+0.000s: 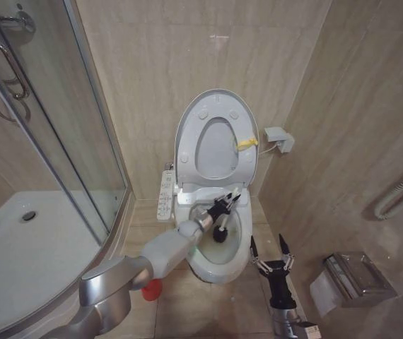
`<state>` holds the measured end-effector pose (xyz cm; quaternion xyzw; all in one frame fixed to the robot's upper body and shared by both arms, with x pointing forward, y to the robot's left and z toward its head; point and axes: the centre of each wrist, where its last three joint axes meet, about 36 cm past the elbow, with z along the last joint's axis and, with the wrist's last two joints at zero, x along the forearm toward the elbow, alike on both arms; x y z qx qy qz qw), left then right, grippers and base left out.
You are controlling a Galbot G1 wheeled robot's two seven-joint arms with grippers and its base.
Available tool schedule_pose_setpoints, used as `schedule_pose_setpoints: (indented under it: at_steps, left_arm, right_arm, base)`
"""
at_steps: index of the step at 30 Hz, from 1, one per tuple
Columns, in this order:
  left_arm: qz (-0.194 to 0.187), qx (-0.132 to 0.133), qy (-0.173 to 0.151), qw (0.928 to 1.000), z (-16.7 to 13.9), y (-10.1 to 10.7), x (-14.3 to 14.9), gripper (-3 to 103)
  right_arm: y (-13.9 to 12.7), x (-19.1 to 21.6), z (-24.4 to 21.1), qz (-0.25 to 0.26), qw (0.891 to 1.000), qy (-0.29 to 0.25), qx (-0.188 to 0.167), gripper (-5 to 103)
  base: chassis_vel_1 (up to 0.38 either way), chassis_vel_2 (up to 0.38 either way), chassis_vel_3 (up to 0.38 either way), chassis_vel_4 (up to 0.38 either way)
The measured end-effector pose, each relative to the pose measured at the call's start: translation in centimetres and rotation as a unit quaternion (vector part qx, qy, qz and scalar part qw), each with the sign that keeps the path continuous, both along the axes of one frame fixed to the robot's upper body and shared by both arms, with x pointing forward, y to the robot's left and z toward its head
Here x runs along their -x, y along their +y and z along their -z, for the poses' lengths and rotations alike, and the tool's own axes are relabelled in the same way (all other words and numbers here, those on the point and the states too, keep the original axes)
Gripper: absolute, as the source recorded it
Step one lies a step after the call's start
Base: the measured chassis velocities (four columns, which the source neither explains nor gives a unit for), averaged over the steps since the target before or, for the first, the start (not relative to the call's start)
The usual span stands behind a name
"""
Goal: Open the toilet lid, clean the toilet bowl with a toilet brush, close the toilet lid, and flush.
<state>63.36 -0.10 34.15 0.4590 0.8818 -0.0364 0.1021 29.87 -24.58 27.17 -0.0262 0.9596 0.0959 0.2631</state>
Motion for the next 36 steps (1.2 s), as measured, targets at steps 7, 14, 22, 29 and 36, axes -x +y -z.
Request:
schedule_pose_setpoints:
  at_steps: [7,14,22,29,36]
  left_arm:
    - [-0.002,-0.021,0.003,0.9998,1.4,1.7,0.0,21]
    - [0.025,-0.02,-0.007,0.9995,1.5,1.0,0.9,21]
    - [0.051,-0.048,-0.035,0.9969,2.1,2.3,0.3,21]
    - [0.079,-0.029,-0.03,0.996,1.4,3.0,0.3,21]
    - [0.094,-0.033,-0.013,0.9949,2.1,4.0,1.7,21]
  right_arm:
    - [-0.6,0.1,0.0,-0.013,1.0,-0.004,0.011,100]
    - [-0.7,0.2,0.6,-0.02,1.0,-0.006,0.003,100]
    - [-0.2,0.2,0.7,-0.02,1.0,-0.006,-0.002,100]
    - [0.2,0.2,0.7,-0.012,1.0,-0.004,-0.005,100]
    - [0.3,0.2,0.8,-0.015,1.0,-0.002,-0.004,100]
  base:
    - [0.0,0.0,0.0,0.0]
    - [0.0,0.0,0.0,0.0]
    - [-0.118,0.086,0.094,-0.116]
    - [-0.14,0.162,0.152,-0.132]
    - [-0.007,0.001,-0.002,0.006]
